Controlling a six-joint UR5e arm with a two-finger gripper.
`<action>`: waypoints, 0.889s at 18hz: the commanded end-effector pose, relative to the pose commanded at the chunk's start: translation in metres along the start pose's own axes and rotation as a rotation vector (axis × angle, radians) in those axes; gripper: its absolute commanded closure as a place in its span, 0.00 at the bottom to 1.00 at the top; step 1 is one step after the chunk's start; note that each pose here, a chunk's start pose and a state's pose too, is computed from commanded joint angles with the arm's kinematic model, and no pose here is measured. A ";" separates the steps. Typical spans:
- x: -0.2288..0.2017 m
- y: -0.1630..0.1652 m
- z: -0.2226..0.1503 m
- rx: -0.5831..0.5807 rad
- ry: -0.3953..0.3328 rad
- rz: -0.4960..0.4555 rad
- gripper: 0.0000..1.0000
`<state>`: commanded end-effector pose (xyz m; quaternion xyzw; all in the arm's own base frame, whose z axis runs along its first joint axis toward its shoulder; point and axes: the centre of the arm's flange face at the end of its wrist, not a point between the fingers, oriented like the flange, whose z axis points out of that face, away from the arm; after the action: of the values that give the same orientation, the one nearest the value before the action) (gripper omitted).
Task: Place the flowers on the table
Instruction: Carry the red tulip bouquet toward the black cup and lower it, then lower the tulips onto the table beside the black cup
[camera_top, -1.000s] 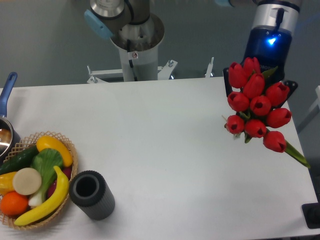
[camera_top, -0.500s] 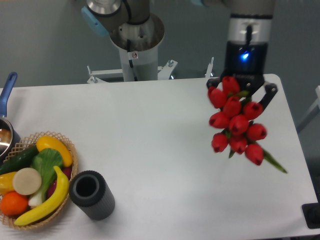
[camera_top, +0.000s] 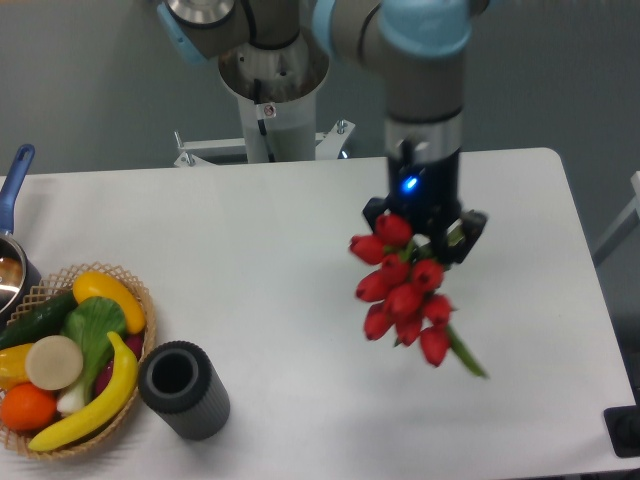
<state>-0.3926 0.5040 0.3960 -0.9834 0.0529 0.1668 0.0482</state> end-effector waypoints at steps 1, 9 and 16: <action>0.009 -0.010 0.012 -0.035 0.000 0.026 0.58; 0.050 -0.039 0.074 -0.203 0.007 0.137 0.58; 0.068 -0.051 0.130 -0.248 0.064 0.171 0.58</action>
<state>-0.3641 0.5633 0.2551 -0.9785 0.1171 0.1439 -0.0900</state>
